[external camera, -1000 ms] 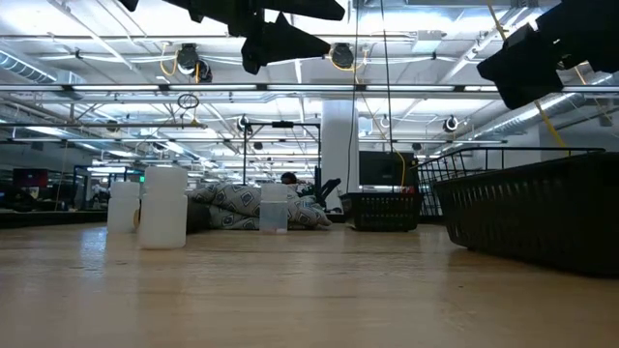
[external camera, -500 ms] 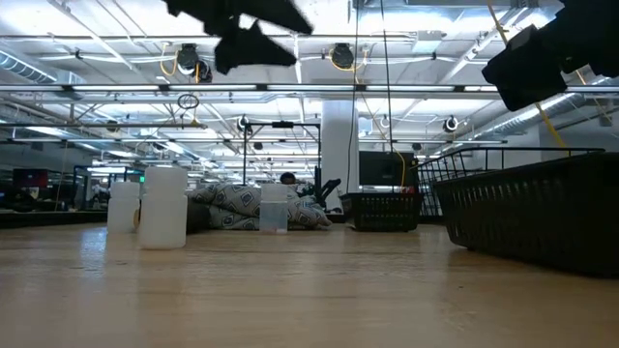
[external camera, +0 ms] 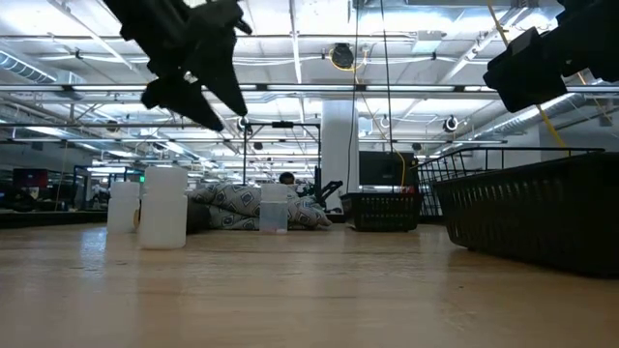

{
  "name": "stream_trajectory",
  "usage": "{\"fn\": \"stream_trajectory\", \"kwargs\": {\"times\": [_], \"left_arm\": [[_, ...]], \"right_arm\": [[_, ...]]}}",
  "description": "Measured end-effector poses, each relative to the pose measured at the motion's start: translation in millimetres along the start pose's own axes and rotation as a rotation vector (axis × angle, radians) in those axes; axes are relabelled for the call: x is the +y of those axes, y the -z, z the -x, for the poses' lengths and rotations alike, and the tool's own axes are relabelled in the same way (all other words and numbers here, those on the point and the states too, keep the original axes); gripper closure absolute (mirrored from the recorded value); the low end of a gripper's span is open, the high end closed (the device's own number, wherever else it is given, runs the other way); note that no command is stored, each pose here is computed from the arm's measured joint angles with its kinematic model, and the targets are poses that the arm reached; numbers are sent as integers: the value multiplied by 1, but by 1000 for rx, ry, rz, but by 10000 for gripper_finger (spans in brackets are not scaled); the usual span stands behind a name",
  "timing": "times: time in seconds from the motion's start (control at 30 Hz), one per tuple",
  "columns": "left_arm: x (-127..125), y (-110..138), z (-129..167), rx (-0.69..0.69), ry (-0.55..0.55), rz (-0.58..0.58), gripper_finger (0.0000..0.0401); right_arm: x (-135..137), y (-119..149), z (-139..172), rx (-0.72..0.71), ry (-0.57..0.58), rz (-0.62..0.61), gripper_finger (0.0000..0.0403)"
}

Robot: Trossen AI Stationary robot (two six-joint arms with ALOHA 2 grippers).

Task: Pick & Place Medicine items
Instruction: Put the black bandage into the bottom black basket

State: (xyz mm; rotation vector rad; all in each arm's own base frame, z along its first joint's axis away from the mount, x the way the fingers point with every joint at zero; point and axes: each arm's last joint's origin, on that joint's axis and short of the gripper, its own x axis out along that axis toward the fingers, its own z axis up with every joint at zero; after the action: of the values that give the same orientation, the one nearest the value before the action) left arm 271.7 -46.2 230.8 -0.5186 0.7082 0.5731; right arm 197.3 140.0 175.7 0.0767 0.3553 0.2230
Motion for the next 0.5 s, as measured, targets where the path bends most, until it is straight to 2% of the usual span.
{"fn": "stream_trajectory", "kwargs": {"times": [0.1,0.23,0.5], "left_arm": [[9,2,-1,42,-70,72,130],[18,1,-3,56,-139,111,130],[22,-1,-6,40,-170,216,130]], "right_arm": [[0,1,0,6,1,2,216],[0,1,0,10,3,4,219],[0,1,0,10,3,-1,220]]}}
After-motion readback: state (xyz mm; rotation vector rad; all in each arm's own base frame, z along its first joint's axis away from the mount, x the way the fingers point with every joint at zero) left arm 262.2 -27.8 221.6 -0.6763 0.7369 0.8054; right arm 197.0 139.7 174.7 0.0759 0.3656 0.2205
